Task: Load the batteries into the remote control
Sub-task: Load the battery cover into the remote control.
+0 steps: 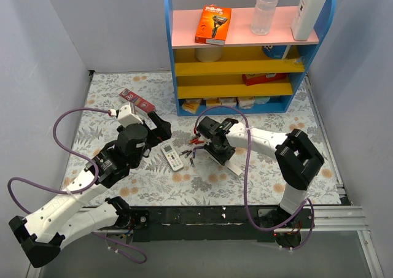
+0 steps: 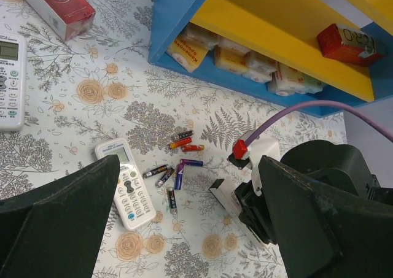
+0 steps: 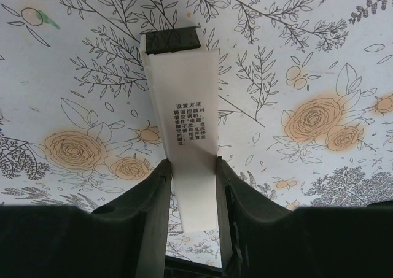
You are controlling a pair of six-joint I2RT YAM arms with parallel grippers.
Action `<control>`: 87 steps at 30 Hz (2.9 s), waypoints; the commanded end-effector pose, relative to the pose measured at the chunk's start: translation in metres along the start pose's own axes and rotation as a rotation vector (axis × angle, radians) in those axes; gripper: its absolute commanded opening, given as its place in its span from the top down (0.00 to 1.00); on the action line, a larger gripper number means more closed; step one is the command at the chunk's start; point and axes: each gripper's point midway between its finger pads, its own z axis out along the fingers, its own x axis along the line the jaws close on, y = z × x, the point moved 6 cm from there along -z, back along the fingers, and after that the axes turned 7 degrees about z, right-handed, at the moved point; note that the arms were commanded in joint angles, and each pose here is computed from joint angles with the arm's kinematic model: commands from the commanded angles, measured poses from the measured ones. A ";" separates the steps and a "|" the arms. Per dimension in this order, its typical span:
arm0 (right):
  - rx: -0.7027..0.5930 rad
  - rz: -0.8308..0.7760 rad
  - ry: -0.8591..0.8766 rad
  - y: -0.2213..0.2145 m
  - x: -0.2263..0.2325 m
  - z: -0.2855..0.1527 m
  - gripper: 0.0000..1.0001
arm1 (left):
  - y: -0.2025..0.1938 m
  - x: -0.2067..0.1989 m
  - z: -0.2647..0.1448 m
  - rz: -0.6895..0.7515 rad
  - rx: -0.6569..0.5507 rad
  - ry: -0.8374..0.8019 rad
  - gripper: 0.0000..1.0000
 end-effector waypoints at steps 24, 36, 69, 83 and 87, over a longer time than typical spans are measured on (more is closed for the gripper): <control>0.048 -0.033 0.048 -0.002 -0.002 -0.004 0.73 | 0.006 -0.010 0.009 0.008 -0.022 -0.011 0.02; 0.040 -0.071 0.052 -0.003 -0.004 -0.005 0.66 | 0.006 -0.010 0.009 0.000 -0.019 -0.013 0.02; 0.031 -0.114 0.075 -0.005 -0.005 -0.011 0.54 | 0.005 -0.008 0.006 -0.014 -0.016 -0.012 0.02; 0.020 -0.127 0.079 -0.003 -0.004 -0.010 0.53 | 0.003 -0.011 0.009 -0.010 -0.007 -0.019 0.02; -0.020 -0.122 0.097 0.002 -0.003 -0.019 0.53 | -0.001 -0.014 0.011 -0.014 0.012 -0.035 0.02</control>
